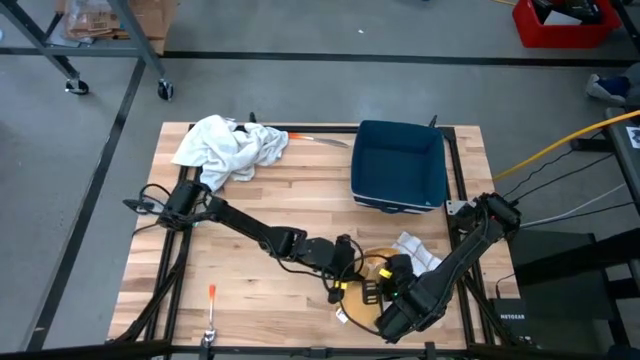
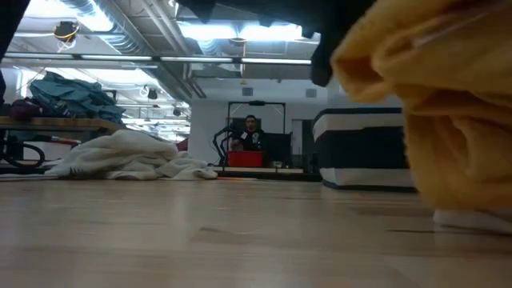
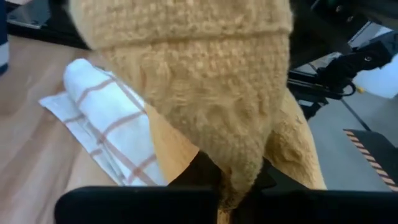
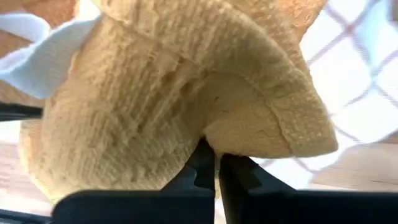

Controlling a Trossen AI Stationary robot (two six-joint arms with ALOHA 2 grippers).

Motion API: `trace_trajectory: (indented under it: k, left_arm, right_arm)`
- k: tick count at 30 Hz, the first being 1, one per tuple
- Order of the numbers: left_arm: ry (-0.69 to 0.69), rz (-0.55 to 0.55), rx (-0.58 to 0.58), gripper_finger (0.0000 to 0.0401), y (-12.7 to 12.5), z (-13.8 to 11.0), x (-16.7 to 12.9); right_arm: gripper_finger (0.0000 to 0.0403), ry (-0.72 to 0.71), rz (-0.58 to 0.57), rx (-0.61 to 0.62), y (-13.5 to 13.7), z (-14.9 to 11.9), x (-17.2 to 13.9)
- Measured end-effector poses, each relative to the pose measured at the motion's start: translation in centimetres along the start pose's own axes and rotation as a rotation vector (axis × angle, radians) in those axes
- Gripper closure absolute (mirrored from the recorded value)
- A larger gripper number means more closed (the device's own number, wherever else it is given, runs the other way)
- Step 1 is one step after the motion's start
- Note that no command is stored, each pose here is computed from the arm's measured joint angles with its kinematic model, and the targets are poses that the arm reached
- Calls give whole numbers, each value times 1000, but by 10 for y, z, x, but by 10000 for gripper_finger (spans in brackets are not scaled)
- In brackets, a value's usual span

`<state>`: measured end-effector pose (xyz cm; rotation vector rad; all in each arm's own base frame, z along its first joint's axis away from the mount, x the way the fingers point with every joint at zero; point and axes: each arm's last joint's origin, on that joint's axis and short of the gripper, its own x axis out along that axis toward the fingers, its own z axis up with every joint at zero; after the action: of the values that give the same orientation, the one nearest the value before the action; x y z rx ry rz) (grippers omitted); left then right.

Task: Fold towel
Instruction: Stack the yellow towel on top of the white-and-brown checkered towel

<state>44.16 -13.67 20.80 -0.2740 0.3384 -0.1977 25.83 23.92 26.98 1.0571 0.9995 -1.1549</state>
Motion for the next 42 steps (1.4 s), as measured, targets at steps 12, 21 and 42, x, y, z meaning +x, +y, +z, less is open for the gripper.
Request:
trace_trajectory:
  k: [12,21,42]
  left_arm:
    - [-35,34,30,393,21,2,8]
    - [-60,16,45,381,28,-16,32]
    - [-60,106,180,295,47,-40,63]
  right_arm:
    - [398,-2,-127,-36,-14,3,-5]
    - [398,13,-216,-62,-26,-3,5]
    - [272,90,-301,-185,-42,-14,56]
